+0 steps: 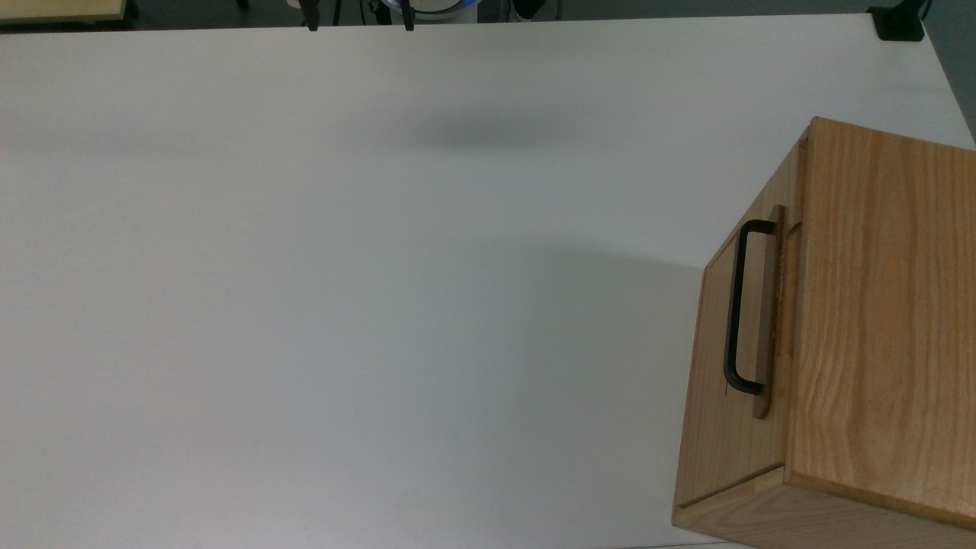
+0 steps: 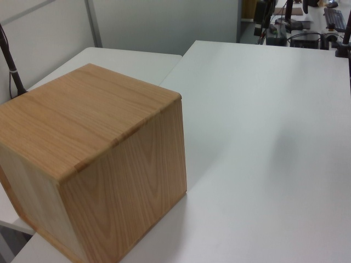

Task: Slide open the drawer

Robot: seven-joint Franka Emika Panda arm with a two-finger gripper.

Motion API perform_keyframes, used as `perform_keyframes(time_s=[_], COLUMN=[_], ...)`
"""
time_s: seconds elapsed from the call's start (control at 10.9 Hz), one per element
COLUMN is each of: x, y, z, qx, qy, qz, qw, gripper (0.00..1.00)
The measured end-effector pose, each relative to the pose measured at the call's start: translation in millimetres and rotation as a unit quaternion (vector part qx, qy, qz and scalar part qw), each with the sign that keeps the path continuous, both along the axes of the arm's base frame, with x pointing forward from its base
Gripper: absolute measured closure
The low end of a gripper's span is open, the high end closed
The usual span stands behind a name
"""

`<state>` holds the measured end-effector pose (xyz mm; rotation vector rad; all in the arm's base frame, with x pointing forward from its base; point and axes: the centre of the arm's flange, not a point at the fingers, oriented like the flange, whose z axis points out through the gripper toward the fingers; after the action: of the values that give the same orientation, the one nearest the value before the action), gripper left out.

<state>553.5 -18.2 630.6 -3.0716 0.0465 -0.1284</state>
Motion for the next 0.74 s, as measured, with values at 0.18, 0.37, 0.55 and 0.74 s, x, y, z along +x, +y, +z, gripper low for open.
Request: perform_keyframes(time_s=[0.18, 0.37, 0.55, 0.74], x=[1, 10, 25, 49], y=[-2, -3, -1, 24], z=[-2, -13, -21, -28], qx=[-0.004, -0.007, -0.007, -0.003], qy=[-0.001, 0.002, 0.001, -0.028], qz=[0.038, 0.076, 0.060, 0.030], qw=[0.9993, 0.9971, 0.9982, 0.9991], gripper=[0.00, 0.00, 0.00, 0.00])
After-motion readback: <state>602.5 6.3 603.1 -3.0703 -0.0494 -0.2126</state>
